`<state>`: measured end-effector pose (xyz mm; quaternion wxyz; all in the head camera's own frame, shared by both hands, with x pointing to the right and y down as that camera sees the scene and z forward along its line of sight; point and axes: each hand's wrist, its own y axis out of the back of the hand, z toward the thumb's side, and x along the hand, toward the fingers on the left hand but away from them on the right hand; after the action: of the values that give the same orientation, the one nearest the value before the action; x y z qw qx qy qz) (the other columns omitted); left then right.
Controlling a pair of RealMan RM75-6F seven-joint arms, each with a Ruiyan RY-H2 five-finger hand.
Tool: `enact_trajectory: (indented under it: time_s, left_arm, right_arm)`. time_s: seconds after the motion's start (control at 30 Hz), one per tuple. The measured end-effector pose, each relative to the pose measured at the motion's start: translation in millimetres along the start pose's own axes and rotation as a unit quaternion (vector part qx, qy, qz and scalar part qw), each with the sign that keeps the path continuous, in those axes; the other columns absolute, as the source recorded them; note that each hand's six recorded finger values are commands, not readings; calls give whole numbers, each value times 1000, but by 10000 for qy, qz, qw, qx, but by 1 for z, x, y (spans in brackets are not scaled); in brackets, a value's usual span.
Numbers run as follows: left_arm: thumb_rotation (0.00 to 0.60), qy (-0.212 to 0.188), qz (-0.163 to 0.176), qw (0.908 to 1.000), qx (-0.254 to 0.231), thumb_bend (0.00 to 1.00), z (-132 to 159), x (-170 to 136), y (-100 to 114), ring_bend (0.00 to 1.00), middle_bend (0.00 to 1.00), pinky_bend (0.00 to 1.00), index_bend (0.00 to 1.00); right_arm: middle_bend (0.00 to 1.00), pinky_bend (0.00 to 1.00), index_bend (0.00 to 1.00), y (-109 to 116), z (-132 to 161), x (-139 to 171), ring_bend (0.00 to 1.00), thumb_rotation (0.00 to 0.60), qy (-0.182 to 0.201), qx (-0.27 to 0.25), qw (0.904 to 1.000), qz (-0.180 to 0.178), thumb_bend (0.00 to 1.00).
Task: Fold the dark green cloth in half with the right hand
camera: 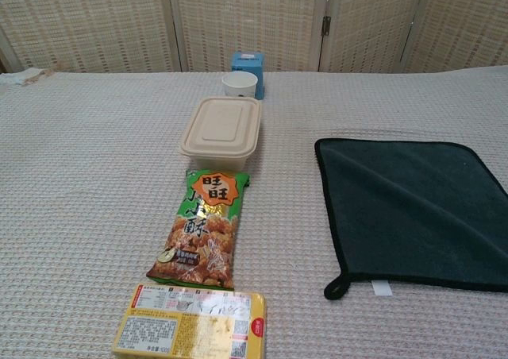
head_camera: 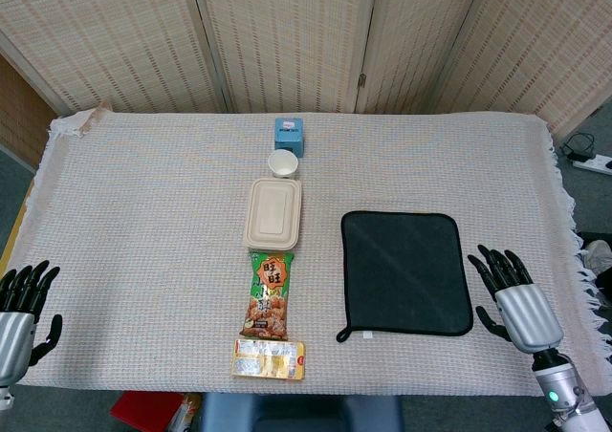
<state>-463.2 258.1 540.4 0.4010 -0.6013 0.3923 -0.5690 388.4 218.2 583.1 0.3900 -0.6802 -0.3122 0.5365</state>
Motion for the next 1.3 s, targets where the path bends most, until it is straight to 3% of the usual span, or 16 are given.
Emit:
enact_trajectory:
  time_s: [0.33, 0.57, 0.73, 1.07, 1.3]
  left_arm:
    - [600, -65, -70, 9999, -110, 589, 3, 7, -2, 0, 76, 0, 81]
    - [600, -88, -65, 9997, -204, 588, 1, 15, -1, 0, 76, 0, 77]
    - [600, -43, -60, 9996, -269, 589, -2, 17, 1, 0, 74, 0, 76]
    - [600, -25, -52, 9996, -262, 588, -7, 21, -2, 0, 62, 0, 74]
    - [600, -34, 66, 9995, -303, 588, -10, 23, 2, 0, 55, 0, 72]
  right_arm:
    - [0, 11, 43, 3, -21, -13, 0, 600, -421, -61, 9991, -19, 425]
    - [0, 11, 188, 16, -31, -68, 0, 600, -687, 14, 9976, 129, 426]
    - [0, 11, 234, 21, -33, -116, 0, 600, -826, -103, 9961, 279, 426]
    - [0, 12, 349, -10, 5, -209, 0, 600, -565, -174, 9949, 815, 424]
    - [8, 15, 376, -43, 46, -251, 0, 600, -339, -215, 9934, 1072, 426]
